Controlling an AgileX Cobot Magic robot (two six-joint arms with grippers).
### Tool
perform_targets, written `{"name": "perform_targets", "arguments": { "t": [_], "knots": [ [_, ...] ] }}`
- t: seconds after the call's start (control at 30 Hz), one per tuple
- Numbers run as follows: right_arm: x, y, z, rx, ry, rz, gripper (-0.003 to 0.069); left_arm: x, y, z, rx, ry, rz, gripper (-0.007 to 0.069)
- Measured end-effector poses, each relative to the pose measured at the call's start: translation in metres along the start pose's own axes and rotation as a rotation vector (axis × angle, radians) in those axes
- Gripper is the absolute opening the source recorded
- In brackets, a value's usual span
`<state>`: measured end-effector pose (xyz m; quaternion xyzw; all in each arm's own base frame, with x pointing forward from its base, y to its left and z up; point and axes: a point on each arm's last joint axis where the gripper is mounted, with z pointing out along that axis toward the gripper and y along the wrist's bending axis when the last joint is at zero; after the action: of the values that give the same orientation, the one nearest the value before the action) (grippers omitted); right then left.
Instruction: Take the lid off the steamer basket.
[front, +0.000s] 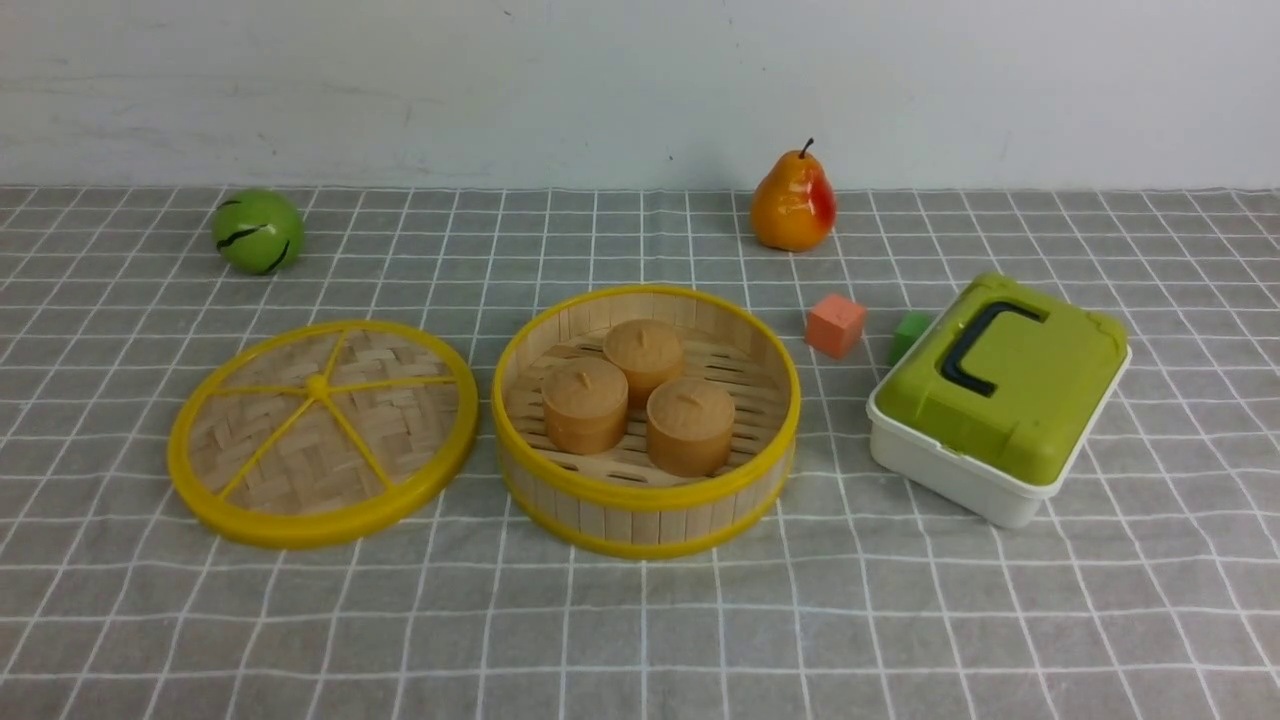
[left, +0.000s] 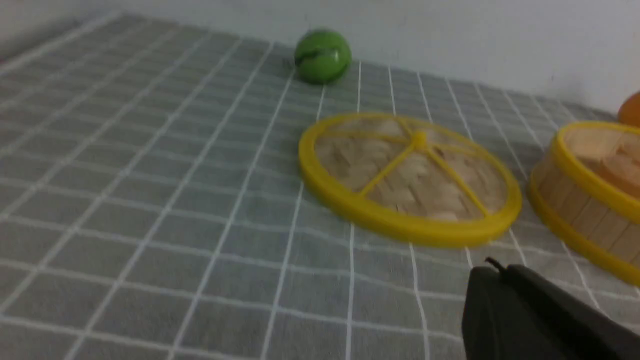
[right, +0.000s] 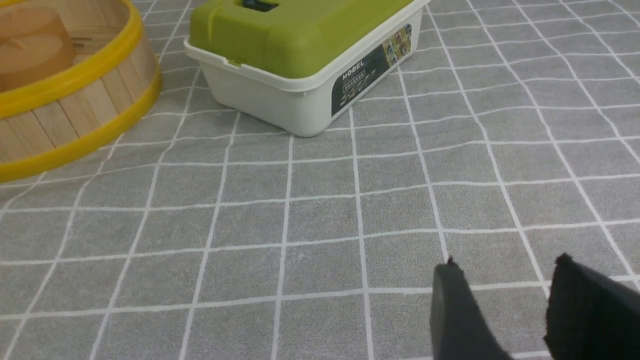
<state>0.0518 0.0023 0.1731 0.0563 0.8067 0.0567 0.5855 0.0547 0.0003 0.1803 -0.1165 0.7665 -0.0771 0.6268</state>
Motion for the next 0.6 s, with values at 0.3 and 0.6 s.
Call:
{"name": "perform_targets", "arguments": {
  "t": [0.3,0.6],
  "knots": [
    [0.0,0.0,0.0,0.0,0.0,0.0,0.0241,0.012,0.001,0.0,-0.007,0.122,0.01,-0.0013],
    [0.0,0.0,0.0,0.0,0.0,0.0,0.0241,0.012,0.001,0.0,0.002,0.127,0.074,-0.0013]
  ]
}}
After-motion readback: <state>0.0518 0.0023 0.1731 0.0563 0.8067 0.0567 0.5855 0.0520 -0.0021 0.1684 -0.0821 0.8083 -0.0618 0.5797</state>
